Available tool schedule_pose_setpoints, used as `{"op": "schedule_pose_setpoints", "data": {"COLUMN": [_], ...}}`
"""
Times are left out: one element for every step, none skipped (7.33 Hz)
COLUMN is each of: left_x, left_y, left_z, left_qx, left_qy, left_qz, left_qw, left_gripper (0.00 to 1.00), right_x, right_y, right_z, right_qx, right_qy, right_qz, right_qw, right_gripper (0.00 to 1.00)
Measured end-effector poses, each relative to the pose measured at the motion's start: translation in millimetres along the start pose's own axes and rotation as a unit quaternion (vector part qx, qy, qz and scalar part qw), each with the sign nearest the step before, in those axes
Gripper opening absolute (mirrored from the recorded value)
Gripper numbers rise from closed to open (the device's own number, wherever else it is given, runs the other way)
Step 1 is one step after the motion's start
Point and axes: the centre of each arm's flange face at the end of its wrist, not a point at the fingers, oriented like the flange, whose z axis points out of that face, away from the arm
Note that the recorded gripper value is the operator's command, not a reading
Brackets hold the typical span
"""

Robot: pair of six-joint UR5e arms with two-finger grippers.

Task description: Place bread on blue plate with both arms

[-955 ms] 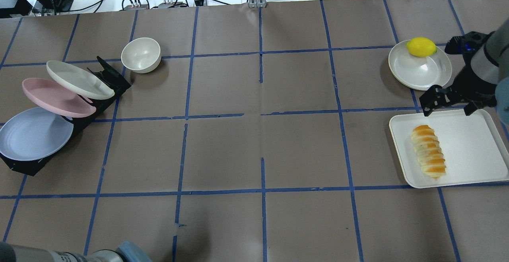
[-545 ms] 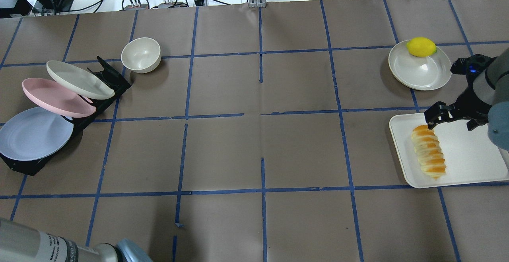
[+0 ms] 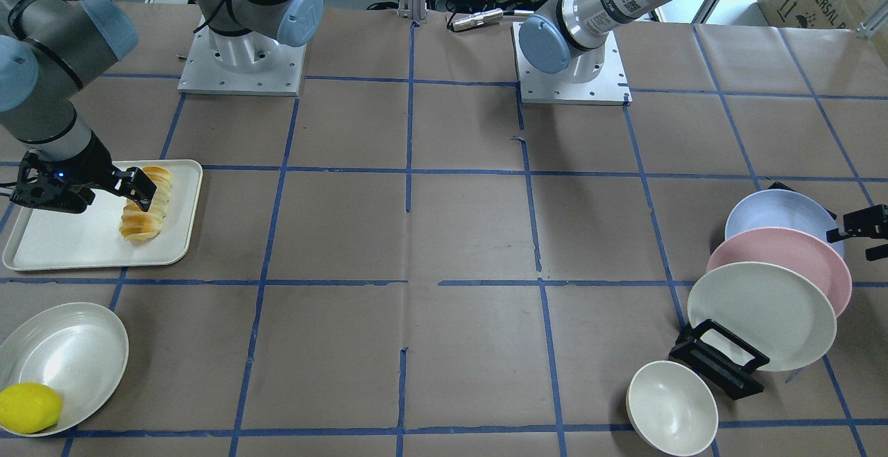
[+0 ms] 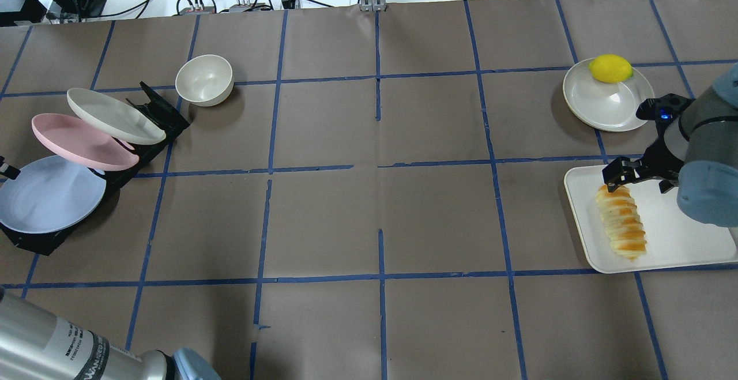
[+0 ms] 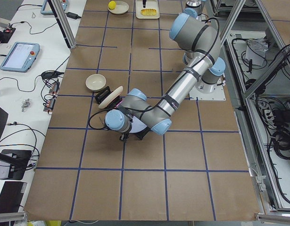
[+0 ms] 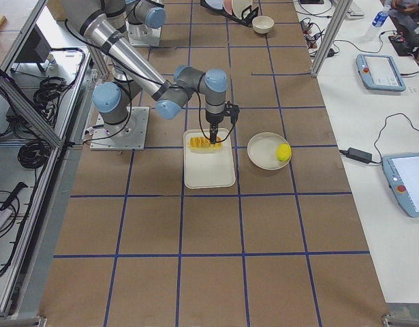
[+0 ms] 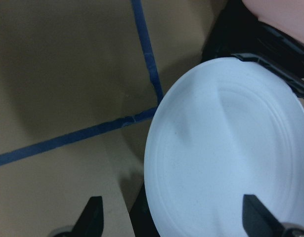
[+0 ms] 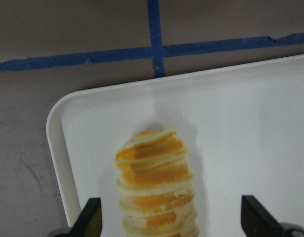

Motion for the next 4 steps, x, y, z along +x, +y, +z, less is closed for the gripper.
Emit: {"op": "schedule_pose_setpoints", "data": {"left_x": [-3.2,-5.2,-6.7,-7.1], "left_y": [-2.6,-3.6,-3.7,-4.0], "left_z": [6.6,11.8,15.3,16.7], "left_qx": [-0.003,-0.006,-0.009,-0.011], "left_qy": [0.004,0.006,0.008,0.009], "left_qz": [0.002,0.002,0.002,0.003], "left_qw": [1.0000,1.0000,0.9999,0.9999], "left_gripper": [0.82,0.71,0.48,0.30], "right_x": [-2.8,-5.5,-8.2,-10.1], "right_y": [4.0,9.1,14.8,19.7], "right_z": [13.0,24.5,33.3,39.0], "right_qx": [0.006,0.004,-0.002,-0.008], "right_qy": [0.001,0.001,0.000,-0.001], "right_qz": [0.000,0.000,-0.002,-0.003], "right_qw": [1.0000,1.0000,1.0000,1.0000], "right_gripper": [0.98,0.97,0.97,0.97]}}
